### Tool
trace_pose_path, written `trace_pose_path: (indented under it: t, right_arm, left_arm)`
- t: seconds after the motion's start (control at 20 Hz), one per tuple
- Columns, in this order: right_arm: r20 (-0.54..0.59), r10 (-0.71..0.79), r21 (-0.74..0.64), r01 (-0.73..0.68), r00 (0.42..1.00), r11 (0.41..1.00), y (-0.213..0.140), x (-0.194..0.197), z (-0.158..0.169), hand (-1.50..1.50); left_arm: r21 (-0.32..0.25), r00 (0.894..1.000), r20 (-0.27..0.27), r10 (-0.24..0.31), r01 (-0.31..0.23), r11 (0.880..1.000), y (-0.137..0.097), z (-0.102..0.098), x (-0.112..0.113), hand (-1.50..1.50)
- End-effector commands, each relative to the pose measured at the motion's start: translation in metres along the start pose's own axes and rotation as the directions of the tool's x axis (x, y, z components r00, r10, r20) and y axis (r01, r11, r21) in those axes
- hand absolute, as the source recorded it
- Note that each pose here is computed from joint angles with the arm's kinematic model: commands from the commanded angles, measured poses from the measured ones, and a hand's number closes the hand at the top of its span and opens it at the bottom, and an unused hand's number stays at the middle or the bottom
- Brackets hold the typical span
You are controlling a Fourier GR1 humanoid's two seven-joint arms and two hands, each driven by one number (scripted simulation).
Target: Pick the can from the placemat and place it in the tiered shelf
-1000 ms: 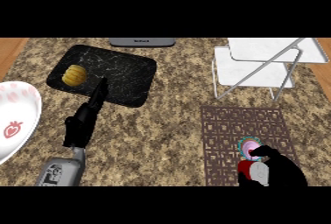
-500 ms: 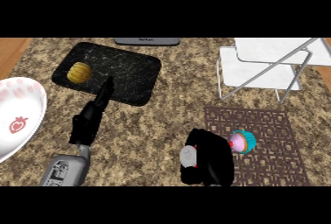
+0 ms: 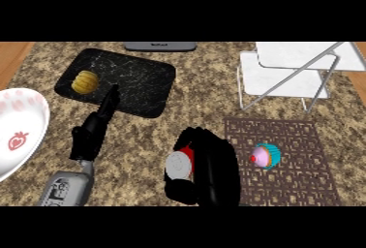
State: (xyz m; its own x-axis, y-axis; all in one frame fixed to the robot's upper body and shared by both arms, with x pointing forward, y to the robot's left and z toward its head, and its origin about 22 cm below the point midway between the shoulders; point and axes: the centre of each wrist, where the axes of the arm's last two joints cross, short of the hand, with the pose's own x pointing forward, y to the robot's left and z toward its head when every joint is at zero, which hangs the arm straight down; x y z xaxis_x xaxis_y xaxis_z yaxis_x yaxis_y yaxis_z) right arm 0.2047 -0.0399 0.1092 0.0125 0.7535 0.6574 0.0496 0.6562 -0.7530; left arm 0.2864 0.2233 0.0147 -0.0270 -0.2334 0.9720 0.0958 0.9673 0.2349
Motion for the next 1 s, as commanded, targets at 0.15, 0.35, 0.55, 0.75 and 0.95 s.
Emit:
trace_pose_path:
  t: [0.15,0.35,0.55,0.75,0.95]
  right_arm:
    - [-0.013,-0.111,-0.195,0.107,0.994,0.975,-0.051,0.045,-0.003,1.50]
    - [-0.046,-0.021,-0.318,0.005,0.999,0.948,-0.069,0.053,0.006,1.50]
    - [-0.050,-0.024,-0.423,0.000,0.998,0.906,-0.091,0.063,-0.001,1.50]
    - [-0.093,0.004,-0.501,-0.050,0.996,0.864,-0.119,0.067,-0.014,1.50]
    - [-0.104,0.020,-0.551,-0.074,0.994,0.831,-0.132,0.081,-0.022,1.50]
  left_arm:
    - [-0.008,1.000,-0.016,0.017,-0.017,1.000,0.011,0.012,-0.010,0.00]
    - [0.003,1.000,0.007,0.008,-0.008,1.000,0.012,-0.001,0.004,0.00]
    - [0.015,1.000,-0.012,0.003,-0.002,1.000,0.004,-0.002,0.006,0.00]
    - [0.004,1.000,-0.022,0.010,-0.010,1.000,-0.002,0.017,-0.015,0.00]
    - [0.015,1.000,-0.009,0.010,-0.010,1.000,-0.005,0.009,0.009,0.00]
